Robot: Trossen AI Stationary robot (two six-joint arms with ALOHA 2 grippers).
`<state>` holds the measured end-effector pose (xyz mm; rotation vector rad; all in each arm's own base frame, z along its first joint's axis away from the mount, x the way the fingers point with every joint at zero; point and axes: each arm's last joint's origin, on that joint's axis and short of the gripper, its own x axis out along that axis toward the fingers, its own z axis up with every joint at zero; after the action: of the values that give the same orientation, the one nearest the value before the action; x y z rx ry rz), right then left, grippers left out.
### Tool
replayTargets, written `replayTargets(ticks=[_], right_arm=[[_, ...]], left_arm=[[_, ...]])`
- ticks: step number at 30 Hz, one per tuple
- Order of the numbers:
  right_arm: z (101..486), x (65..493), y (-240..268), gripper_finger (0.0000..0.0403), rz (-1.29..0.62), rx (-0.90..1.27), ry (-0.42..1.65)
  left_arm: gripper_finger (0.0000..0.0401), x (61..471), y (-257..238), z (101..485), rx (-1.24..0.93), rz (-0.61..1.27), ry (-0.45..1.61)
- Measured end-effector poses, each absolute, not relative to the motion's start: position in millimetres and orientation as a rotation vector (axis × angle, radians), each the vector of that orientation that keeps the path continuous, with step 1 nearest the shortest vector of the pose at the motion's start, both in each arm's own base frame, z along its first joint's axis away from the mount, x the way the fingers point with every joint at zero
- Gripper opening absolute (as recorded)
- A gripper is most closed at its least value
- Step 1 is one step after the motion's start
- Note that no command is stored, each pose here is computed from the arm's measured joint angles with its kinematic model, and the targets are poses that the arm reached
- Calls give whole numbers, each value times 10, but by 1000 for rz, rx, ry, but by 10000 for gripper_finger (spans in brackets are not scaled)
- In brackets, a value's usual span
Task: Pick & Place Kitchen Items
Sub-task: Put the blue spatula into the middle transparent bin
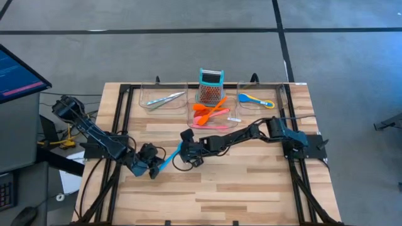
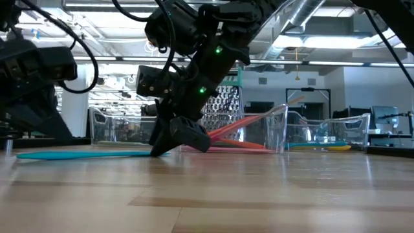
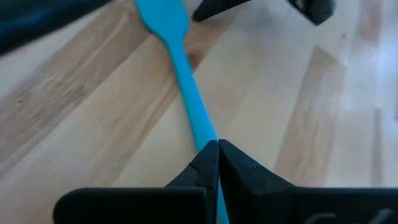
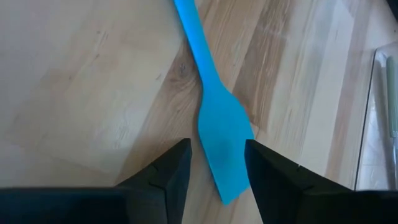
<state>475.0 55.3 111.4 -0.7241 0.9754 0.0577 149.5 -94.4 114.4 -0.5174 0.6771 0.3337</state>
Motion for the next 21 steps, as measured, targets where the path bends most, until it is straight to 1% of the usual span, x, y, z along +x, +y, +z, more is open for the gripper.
replayTargets(ticks=[4, 12, 21], right_arm=[[1109, 4739, 552, 149, 61, -726, 988], [1103, 4732, 551, 151, 64, -725, 997], [1097, 4721, 547, 149, 53, -734, 1010]], left_arm=[[1, 1509, -975, 1161, -561, 295, 715], [1, 1504, -974, 1156, -581, 301, 724], [1, 1481, -975, 1129, -625, 302, 782]])
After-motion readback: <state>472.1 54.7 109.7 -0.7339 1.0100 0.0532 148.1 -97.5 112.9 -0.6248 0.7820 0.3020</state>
